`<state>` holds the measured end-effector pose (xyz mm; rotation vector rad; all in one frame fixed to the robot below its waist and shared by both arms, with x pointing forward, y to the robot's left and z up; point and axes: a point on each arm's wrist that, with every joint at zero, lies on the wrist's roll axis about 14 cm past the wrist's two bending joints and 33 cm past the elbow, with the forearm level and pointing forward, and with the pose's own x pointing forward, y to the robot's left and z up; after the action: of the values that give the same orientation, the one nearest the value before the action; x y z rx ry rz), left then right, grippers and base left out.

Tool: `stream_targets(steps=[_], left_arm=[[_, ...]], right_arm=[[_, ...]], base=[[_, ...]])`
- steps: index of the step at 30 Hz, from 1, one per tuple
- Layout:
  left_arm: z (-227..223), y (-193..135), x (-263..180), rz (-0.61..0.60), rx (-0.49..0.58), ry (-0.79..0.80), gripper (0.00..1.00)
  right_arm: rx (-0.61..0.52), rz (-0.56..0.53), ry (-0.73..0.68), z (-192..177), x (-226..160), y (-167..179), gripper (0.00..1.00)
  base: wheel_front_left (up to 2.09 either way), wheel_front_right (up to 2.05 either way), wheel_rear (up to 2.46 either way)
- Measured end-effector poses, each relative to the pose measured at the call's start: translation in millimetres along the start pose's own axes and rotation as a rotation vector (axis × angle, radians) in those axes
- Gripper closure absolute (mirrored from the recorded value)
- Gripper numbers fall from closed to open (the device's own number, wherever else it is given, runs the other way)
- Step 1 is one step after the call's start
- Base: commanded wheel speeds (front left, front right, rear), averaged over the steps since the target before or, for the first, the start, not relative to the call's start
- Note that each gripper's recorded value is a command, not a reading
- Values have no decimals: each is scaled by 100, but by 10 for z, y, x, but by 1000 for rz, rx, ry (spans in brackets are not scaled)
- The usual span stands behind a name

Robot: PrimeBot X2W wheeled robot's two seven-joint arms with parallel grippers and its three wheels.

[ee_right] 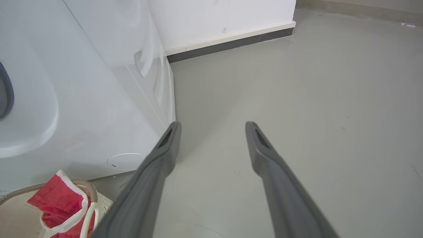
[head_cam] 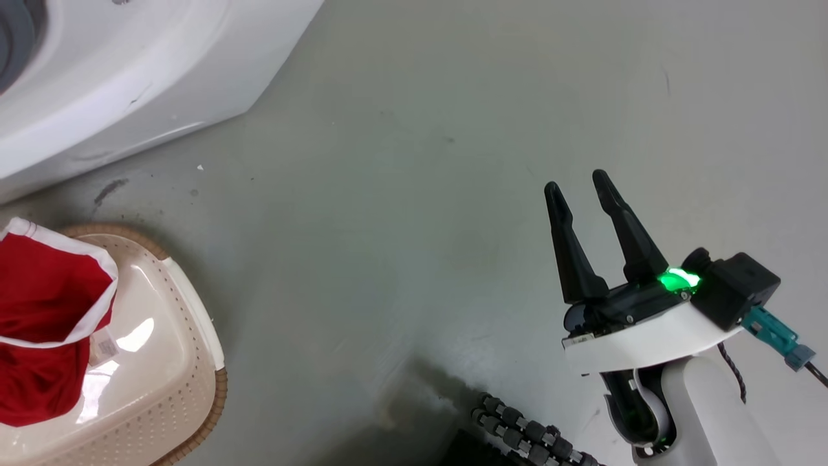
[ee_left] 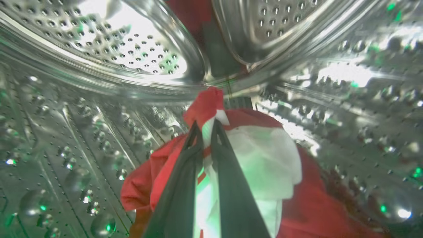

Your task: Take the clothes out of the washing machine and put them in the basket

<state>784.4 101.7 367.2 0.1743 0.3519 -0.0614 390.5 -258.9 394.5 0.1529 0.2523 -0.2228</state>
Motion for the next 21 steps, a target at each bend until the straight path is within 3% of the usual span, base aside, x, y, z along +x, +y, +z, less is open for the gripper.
stream_targets(steps=[8, 21], left_arm=[[304, 75, -216, 12, -56, -183, 100], [279, 218, -814, 23, -129, -284, 100]], right_arm=[[-9, 13, -63, 215, 0, 9, 0], [-8, 44, -153, 494, -131, 86, 0]], base=[[0, 0, 0], [0, 0, 0]])
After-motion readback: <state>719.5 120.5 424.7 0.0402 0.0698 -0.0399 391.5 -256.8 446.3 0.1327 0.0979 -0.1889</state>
